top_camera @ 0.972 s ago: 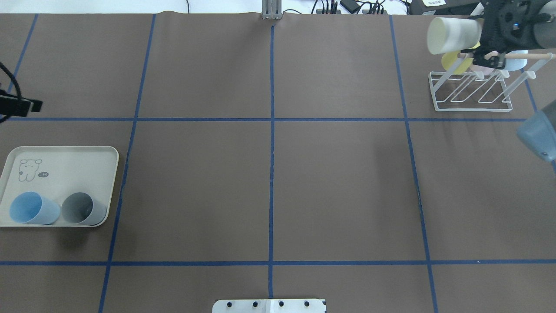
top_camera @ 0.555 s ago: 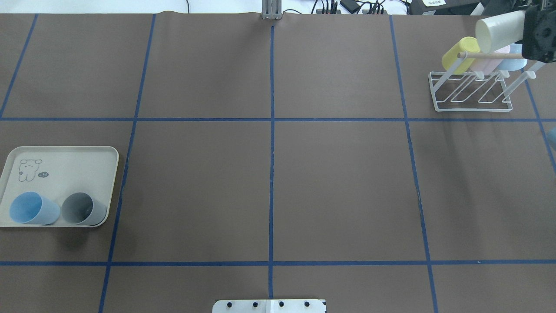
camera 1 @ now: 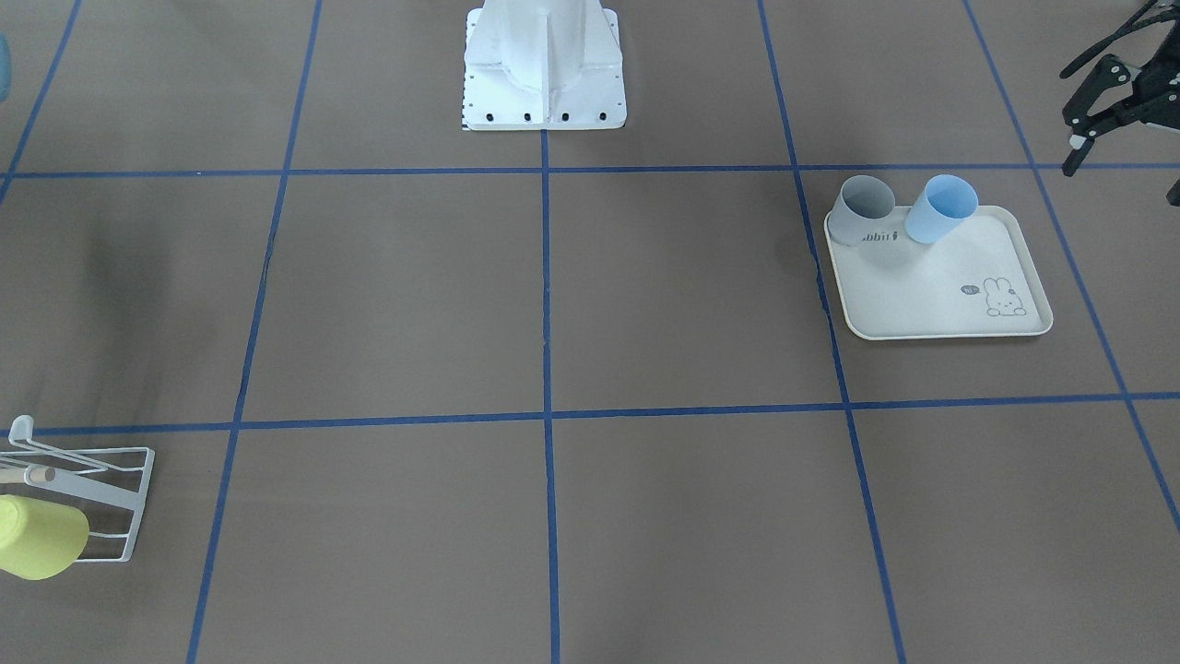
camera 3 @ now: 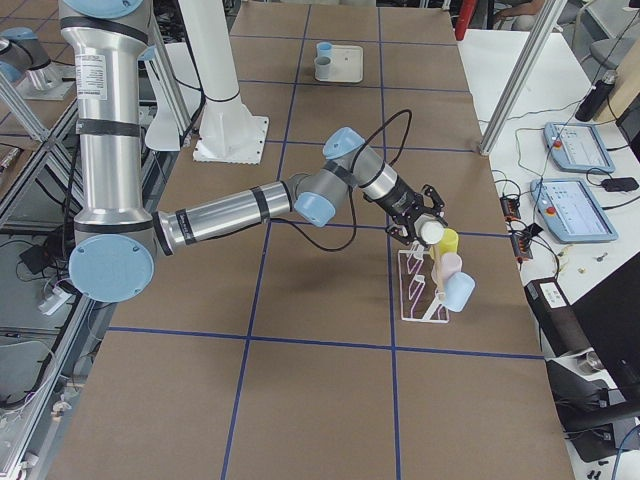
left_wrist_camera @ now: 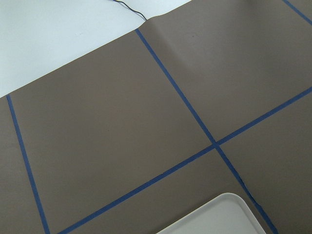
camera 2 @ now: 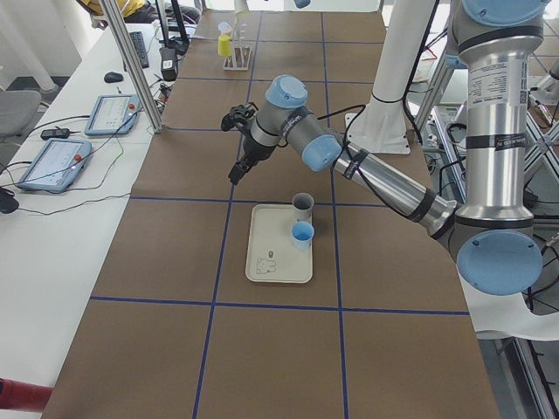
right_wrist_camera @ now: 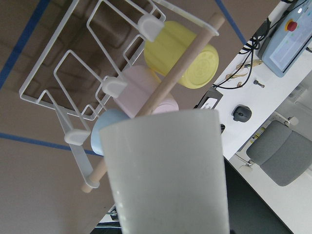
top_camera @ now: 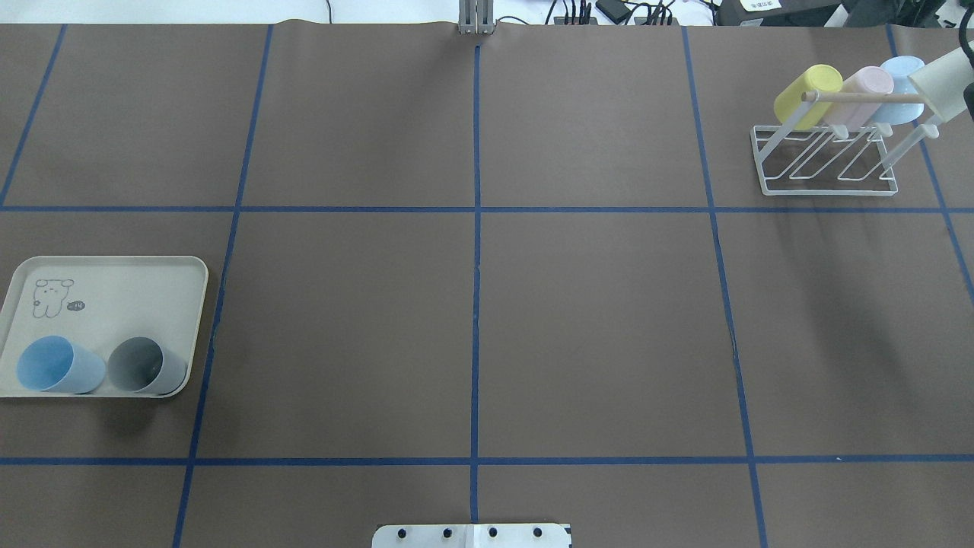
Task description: Transfer IKEA cup to right arm and place on rack
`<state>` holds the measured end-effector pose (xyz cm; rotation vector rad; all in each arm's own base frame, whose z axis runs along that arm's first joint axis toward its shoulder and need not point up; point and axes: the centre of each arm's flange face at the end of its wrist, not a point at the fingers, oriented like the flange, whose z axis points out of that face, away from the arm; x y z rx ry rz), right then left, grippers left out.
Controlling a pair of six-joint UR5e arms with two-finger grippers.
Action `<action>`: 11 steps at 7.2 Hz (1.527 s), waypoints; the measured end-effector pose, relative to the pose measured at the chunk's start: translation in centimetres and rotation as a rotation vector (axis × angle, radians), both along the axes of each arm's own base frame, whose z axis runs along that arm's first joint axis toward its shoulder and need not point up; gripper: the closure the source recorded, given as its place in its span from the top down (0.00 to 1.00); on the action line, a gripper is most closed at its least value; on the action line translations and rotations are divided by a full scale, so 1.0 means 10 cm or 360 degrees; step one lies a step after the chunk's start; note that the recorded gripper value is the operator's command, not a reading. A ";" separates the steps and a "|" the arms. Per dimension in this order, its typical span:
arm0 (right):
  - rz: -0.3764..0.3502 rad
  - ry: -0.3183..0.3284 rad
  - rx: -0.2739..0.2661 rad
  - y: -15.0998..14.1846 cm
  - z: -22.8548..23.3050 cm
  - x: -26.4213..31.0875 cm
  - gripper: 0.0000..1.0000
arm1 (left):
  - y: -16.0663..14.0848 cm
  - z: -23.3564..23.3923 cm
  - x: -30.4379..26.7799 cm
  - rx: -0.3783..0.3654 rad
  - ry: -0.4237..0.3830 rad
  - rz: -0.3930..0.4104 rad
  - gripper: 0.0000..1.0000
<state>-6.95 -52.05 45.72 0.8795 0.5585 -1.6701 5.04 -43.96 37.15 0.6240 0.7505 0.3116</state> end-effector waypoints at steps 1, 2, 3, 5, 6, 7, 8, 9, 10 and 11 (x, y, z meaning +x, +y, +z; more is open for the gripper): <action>0.0000 0.0102 0.0032 0.03 0.03 -0.16 0.00 | 0.00 0.00 0.00 0.0000 0.0001 0.0000 1.00; 0.0018 0.0188 0.0058 0.07 0.06 -0.31 0.00 | 0.01 -0.01 0.00 -0.0002 0.0009 0.0007 1.00; 0.0046 0.0262 0.0077 0.11 0.10 -0.41 0.00 | 0.01 -0.01 0.01 -0.0007 0.0021 0.0019 1.00; 0.0126 0.0431 0.0134 0.16 0.19 -0.66 0.00 | 0.01 0.00 0.02 -0.0014 0.0032 0.0031 1.00; 0.0159 0.0491 0.0156 0.17 0.23 -0.75 0.00 | 0.01 0.00 0.02 -0.0015 0.0033 0.0032 1.00; 0.0182 0.0531 0.0165 0.18 0.28 -0.80 0.00 | 0.01 0.00 0.02 -0.0016 0.0033 0.0033 1.00; 0.0205 0.0567 0.0170 0.17 0.34 -0.84 0.00 | 0.01 0.00 0.02 -0.0016 0.0033 0.0033 1.00; 0.0228 0.0599 0.0180 0.17 0.38 -0.89 0.00 | 0.01 0.00 0.02 -0.0016 0.0033 0.0033 1.00; 0.0246 0.0625 0.0194 0.17 0.40 -0.94 0.00 | 0.01 0.00 0.02 -0.0016 0.0033 0.0033 1.00; 0.0259 0.0644 0.0208 0.17 0.40 -1.00 0.00 | 0.01 0.00 0.02 -0.0016 0.0033 0.0033 1.00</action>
